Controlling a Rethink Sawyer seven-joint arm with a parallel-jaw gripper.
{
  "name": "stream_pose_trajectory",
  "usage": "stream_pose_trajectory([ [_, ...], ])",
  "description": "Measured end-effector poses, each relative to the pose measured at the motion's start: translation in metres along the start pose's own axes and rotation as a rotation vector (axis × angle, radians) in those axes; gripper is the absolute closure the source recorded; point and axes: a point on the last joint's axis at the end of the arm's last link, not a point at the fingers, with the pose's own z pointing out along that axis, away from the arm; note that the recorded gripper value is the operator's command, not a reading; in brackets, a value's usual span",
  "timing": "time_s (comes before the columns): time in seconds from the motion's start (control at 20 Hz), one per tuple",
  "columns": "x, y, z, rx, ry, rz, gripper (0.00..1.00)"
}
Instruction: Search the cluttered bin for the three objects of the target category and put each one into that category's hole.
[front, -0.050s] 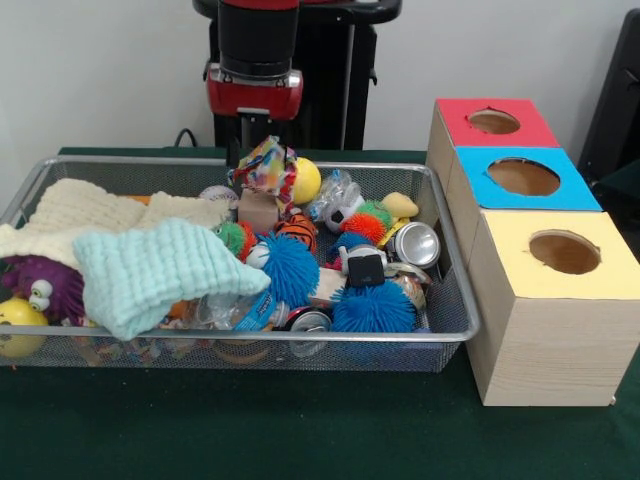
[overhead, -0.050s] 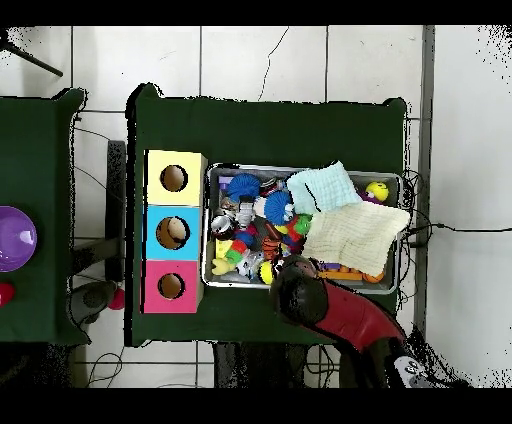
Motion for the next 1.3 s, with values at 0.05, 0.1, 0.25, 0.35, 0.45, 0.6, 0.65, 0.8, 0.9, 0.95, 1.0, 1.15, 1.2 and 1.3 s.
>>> stream_pose_trajectory([
  [0.05,-0.002,0.000,-0.003,0.001,-0.004,0.000,0.00],
  [0.1,-0.006,0.001,-0.007,0.002,-0.018,-0.002,0.00],
  [0.25,-0.011,0.000,-0.009,0.006,-0.039,-0.003,0.00],
  [0.35,-0.018,-0.002,-0.008,0.028,-0.106,-0.021,0.00],
  [0.45,-0.025,-0.005,-0.007,0.053,-0.175,-0.039,0.00],
  [0.6,-0.036,-0.011,-0.007,0.091,-0.285,-0.062,0.00],
  [0.65,-0.041,-0.013,-0.008,0.108,-0.334,-0.070,0.00],
  [0.8,-0.055,-0.019,-0.013,0.136,-0.435,-0.068,0.00],
  [0.9,-0.058,-0.020,-0.013,0.136,-0.449,-0.065,0.00],
  [0.95,-0.060,-0.020,-0.014,0.134,-0.455,-0.063,0.00],
  [1.0,-0.061,-0.020,-0.014,0.130,-0.458,-0.061,0.00],
  [1.15,-0.064,-0.018,-0.014,0.113,-0.464,-0.054,0.00],
  [1.2,-0.066,-0.014,-0.014,0.094,-0.462,-0.040,0.00],
  [1.3,-0.066,-0.010,-0.013,0.071,-0.455,-0.018,0.00],
])
